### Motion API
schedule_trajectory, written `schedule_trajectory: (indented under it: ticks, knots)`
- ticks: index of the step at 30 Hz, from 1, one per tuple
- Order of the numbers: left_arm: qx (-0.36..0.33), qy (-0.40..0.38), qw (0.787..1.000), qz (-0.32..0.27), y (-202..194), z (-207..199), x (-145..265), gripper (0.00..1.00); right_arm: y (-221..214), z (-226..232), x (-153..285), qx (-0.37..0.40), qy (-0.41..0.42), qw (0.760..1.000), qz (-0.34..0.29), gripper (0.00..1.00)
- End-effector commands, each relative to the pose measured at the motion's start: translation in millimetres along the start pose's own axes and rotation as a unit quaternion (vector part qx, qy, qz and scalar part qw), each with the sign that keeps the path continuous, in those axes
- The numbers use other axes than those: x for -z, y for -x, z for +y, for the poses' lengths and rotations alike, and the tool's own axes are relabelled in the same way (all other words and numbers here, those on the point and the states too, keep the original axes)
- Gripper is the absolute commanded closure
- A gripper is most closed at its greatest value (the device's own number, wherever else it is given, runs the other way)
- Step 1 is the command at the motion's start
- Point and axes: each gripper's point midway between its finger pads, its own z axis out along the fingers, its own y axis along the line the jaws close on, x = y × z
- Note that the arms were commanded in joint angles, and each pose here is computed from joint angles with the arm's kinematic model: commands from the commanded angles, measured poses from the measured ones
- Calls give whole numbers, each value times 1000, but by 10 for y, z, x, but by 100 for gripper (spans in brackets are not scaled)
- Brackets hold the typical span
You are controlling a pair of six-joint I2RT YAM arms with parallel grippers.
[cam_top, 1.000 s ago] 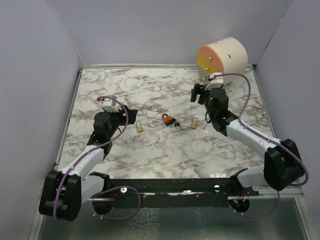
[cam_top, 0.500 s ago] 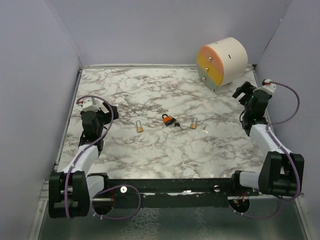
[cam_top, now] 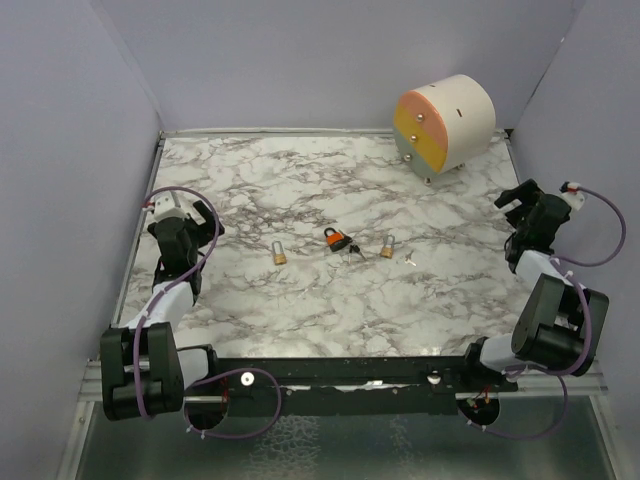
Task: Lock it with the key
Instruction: Reset both arms
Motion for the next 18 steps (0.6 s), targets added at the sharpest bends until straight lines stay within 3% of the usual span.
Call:
schedule_trajectory:
  ticks: [1, 18]
  knots:
    - [-6, 18, 1000, -5, 58, 72, -40, 1, 171, 171, 109, -1, 47, 998, -44, 11]
    - [-17, -14, 1000, 4, -16, -17, -45, 1, 105, 203, 127, 3, 63, 997, -38, 11]
